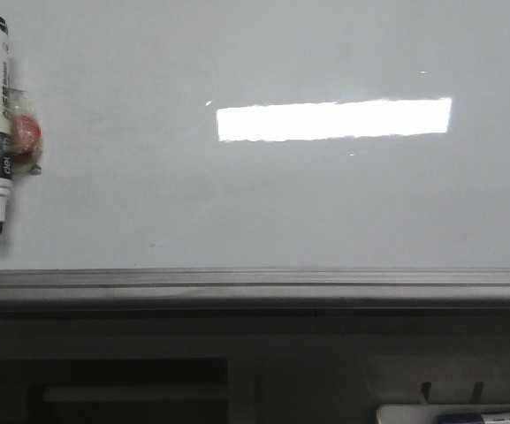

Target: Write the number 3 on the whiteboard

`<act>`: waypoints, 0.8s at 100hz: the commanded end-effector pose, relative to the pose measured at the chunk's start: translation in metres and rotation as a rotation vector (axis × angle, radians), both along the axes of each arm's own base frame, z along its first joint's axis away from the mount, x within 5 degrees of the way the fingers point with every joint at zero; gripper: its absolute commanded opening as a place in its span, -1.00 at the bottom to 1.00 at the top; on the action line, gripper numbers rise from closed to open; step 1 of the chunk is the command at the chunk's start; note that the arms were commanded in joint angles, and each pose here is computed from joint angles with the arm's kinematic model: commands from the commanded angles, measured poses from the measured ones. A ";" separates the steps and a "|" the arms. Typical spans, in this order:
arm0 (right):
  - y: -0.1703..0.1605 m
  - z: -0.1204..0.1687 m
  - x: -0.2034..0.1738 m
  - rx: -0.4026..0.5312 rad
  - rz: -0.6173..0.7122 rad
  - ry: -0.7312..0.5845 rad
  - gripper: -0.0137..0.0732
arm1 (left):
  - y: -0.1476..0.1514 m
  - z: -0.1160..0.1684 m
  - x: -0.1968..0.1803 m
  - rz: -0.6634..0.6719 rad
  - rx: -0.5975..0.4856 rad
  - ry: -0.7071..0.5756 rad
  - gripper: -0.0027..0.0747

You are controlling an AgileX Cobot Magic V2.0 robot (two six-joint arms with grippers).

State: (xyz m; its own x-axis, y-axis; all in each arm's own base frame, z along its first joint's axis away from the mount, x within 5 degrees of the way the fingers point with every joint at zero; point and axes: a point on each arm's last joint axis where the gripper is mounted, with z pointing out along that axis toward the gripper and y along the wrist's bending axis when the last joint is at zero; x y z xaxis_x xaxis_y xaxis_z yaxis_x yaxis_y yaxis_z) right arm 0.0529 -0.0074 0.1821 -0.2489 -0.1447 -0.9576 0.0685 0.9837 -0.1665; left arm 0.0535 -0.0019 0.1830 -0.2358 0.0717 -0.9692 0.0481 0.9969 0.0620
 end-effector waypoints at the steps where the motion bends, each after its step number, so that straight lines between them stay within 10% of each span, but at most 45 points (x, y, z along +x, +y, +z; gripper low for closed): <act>1: -0.001 -0.008 0.000 -0.024 -0.007 0.000 -0.83 | 0.000 0.003 0.000 0.003 -0.014 -0.072 -0.98; 80: -0.002 -0.007 0.000 -0.084 -0.009 -0.011 -0.83 | 0.000 0.003 0.000 0.003 -0.014 -0.076 -0.98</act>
State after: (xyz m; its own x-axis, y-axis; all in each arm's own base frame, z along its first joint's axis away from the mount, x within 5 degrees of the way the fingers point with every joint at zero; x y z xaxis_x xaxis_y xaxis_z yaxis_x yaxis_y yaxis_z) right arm 0.0528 -0.0080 0.1821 -0.2503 -0.1604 -0.9548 0.0705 0.9805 -0.1832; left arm 0.0535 -0.0019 0.1830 -0.2358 0.0717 -0.9692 0.0481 0.9969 0.0620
